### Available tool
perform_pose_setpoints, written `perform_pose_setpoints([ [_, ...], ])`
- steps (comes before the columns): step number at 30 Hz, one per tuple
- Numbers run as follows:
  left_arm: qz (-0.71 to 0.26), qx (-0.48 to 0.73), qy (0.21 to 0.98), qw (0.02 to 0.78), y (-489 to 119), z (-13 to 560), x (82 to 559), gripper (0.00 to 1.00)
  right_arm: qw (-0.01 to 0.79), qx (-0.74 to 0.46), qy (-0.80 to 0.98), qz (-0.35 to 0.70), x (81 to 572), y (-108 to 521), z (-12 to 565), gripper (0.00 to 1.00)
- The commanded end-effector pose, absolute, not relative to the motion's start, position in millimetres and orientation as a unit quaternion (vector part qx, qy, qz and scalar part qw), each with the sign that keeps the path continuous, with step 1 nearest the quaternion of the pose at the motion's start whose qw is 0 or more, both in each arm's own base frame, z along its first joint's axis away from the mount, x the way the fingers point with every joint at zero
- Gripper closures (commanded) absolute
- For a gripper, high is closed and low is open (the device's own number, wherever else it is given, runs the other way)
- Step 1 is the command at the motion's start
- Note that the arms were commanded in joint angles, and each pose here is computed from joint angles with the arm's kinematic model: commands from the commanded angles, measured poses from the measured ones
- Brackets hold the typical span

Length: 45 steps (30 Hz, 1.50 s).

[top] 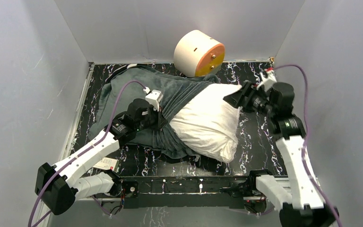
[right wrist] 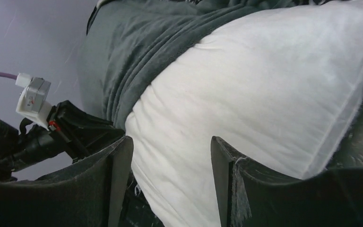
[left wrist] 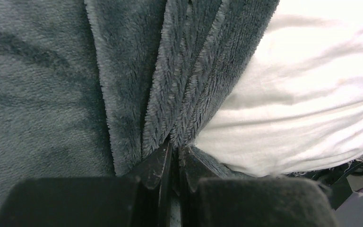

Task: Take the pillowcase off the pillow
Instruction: Remove the pillow from the pillowcase.

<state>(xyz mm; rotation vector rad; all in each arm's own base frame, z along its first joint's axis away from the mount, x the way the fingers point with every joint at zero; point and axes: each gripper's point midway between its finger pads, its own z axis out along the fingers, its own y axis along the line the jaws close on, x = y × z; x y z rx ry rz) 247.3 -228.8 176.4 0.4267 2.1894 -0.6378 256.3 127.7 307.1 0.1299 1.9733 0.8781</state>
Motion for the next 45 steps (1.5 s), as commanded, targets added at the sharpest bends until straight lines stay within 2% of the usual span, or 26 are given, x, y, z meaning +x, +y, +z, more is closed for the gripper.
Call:
perform_pose_setpoints([
  [1,-0.217,0.181,0.909,0.306,-210,123,208,1.0,0.376,-0.045,0.8,0.465,266,179,302,0.31],
  [3,-0.221,0.177,0.909,0.305,-212,123,205,1.0,0.346,-0.063,0.827,0.439,273,196,271,0.28],
  [7,-0.22,0.183,0.903,0.321,-214,133,208,1.0,0.264,-0.044,0.917,0.296,266,200,178,0.31],
  [12,-0.199,0.168,0.887,0.381,-211,174,231,0.59,0.191,0.002,0.956,0.222,210,182,77,0.41],
  [15,-0.192,0.186,0.869,0.415,-221,213,252,0.3,0.176,0.02,0.963,0.205,189,166,50,0.44],
  [18,-0.189,0.21,0.851,0.444,-242,248,280,0.15,0.173,0.025,0.959,0.223,181,168,42,0.46],
  [24,-0.184,0.278,0.833,0.442,-299,271,338,0.06,0.181,0.047,0.953,0.238,178,169,36,0.47],
  [31,-0.186,0.324,0.847,0.378,-355,222,390,0.04,0.216,0.061,0.94,0.257,176,166,44,0.47],
  [33,-0.189,0.33,0.857,0.347,-363,198,393,0.07,0.222,0.064,0.938,0.259,175,164,46,0.47],
  [35,-0.207,0.341,0.86,0.318,-369,185,384,0.18,0.227,0.069,0.938,0.253,174,161,47,0.45],
  [36,-0.211,0.345,0.861,0.308,-369,180,380,0.26,0.233,0.073,0.938,0.247,175,158,48,0.44],
  [38,-0.206,0.342,0.866,0.303,-364,174,376,0.52,0.249,0.082,0.937,0.232,180,152,54,0.42],
  [40,-0.194,0.328,0.868,0.317,-356,175,377,0.85,0.27,0.086,0.933,0.223,187,147,63,0.39],
  [41,-0.192,0.319,0.866,0.334,-354,181,379,0.97,0.283,0.09,0.93,0.217,192,145,70,0.37],
  [42,-0.188,0.312,0.866,0.342,-350,181,379,1.0,0.294,0.089,0.927,0.215,196,144,78,0.33],
  [45,-0.194,0.293,0.853,0.386,-346,204,382,1.0,0.333,0.096,0.918,0.192,211,135,111,0.28],
])
